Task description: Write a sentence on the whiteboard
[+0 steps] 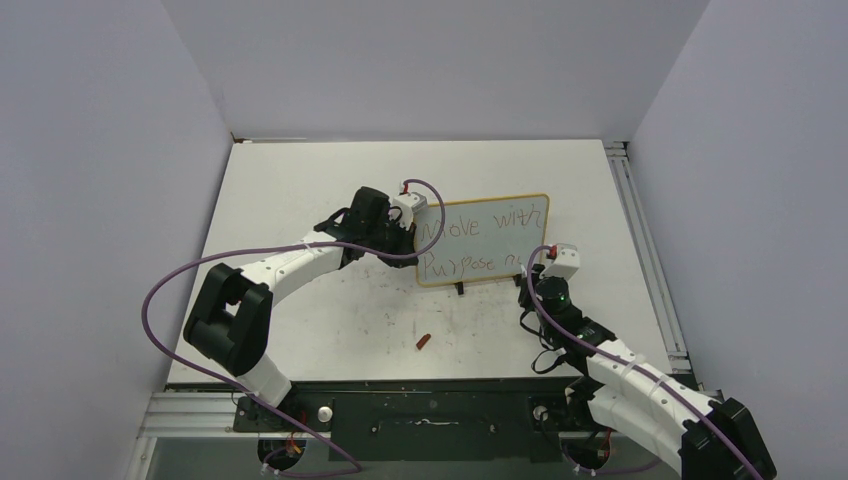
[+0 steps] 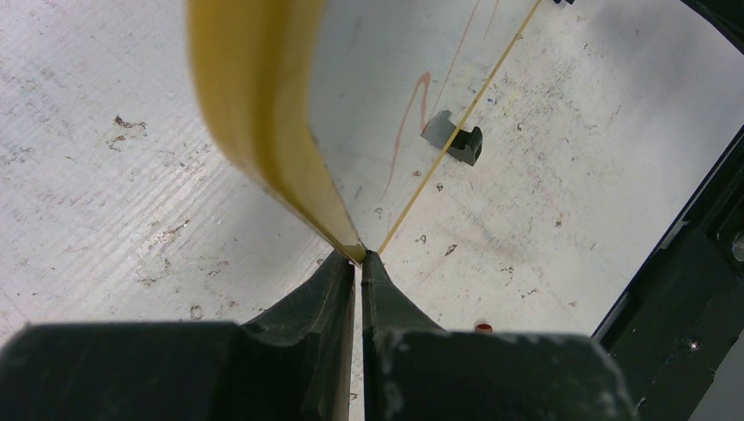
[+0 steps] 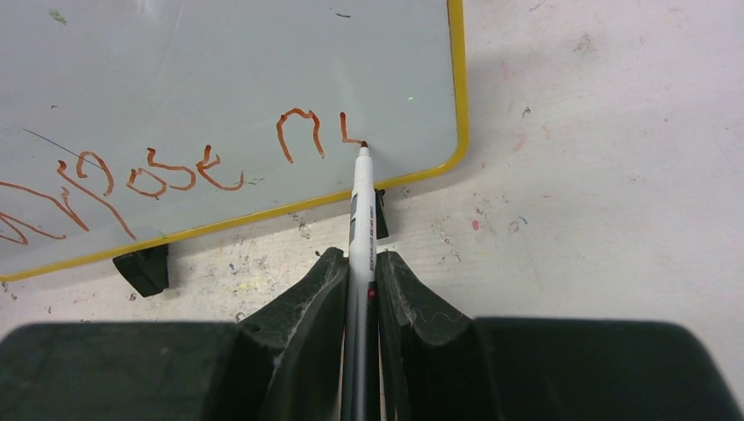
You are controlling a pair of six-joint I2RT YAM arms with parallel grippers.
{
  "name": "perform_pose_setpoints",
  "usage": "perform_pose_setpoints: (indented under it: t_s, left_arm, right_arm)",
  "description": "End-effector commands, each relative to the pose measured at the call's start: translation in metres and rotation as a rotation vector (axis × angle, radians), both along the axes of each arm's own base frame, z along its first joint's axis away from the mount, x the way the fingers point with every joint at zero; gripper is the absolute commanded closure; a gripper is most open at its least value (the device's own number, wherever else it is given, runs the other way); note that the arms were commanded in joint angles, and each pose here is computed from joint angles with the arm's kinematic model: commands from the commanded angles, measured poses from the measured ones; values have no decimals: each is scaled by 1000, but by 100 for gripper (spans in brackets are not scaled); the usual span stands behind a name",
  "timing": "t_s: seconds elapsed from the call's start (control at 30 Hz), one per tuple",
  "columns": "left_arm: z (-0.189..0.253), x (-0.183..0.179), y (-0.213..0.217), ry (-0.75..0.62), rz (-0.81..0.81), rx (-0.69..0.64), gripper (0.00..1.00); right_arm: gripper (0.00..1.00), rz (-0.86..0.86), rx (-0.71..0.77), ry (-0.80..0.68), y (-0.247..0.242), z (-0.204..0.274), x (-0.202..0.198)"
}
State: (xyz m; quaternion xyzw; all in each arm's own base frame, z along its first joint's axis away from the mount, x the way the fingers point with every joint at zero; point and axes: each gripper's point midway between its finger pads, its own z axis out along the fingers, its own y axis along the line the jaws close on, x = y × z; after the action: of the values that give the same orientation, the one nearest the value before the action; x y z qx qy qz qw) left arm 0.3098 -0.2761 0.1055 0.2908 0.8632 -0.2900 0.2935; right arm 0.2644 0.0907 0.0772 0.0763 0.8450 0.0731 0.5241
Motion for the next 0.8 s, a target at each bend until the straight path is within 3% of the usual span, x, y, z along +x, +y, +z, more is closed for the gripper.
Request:
perform_pose_setpoints:
  t_s: [0.0,0.77]
  left_arm:
    - [43,13,-10,-100,-14,-71,100]
    - [44,13,-10,-102,-15,-73,100]
  right_arm:
    - [95,-37,31,-83,-2,26,11]
    - [95,10,29,-102,4,29,13]
